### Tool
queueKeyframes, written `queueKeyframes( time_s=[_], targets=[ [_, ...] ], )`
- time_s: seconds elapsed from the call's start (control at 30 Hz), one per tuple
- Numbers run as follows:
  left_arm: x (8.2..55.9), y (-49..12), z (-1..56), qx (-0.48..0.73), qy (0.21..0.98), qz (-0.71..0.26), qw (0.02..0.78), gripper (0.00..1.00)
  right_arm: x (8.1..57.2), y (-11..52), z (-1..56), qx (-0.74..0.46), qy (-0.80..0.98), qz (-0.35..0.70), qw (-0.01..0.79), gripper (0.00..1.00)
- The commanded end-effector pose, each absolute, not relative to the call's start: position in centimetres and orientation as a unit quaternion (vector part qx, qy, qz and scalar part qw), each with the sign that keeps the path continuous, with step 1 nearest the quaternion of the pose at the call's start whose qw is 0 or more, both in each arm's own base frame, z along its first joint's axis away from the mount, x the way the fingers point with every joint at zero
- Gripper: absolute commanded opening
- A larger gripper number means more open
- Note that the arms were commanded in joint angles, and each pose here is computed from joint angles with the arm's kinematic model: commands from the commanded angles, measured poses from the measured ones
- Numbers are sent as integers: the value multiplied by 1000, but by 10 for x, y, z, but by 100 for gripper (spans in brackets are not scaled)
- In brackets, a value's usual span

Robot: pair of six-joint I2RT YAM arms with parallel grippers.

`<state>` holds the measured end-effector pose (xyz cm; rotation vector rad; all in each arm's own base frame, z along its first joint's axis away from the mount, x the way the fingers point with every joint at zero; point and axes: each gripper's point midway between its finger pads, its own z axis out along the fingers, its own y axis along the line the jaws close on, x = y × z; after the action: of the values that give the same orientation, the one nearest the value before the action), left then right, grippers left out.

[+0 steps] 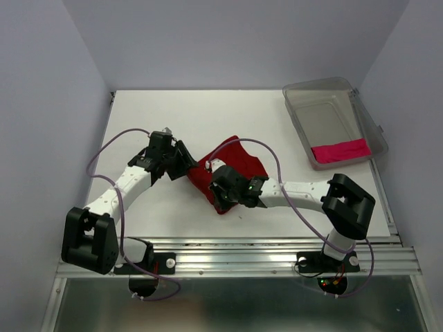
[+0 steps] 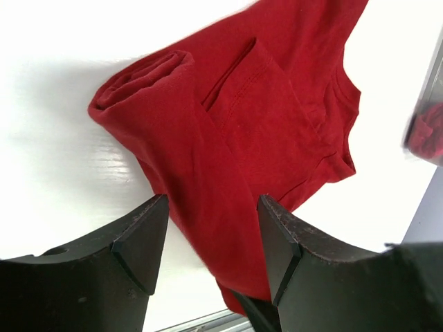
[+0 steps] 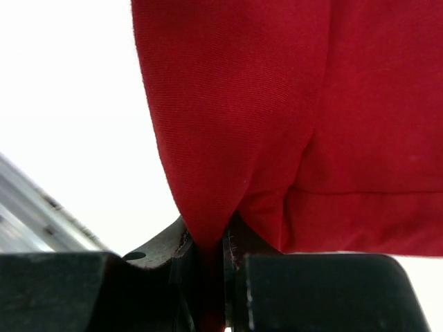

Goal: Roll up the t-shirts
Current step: Roll the T-shirt to the center of the board.

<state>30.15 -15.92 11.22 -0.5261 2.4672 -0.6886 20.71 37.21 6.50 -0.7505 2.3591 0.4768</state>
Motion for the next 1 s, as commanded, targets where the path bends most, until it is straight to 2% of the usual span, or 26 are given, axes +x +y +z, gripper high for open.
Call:
queueKeyframes(
  time_s=[0.0,0.2,0.5,0.63,0.97],
  targets=[
    [308,-147,143,-191,900,-245,307,65,202,393,101,-256,871,317,274,1],
    [305,-144,145,-196,893,-249,318,62,198,382,104,-212,864,406,209,1],
    [304,-164,124,-159,900,-284,289,37,205,370,113,-142,834,508,164,1],
    [310,-172,122,-146,901,-295,284,33,204,364,103,-131,837,510,146,1],
    [333,-188,105,-129,905,-299,273,32,207,355,82,-119,842,512,117,1]
  ],
)
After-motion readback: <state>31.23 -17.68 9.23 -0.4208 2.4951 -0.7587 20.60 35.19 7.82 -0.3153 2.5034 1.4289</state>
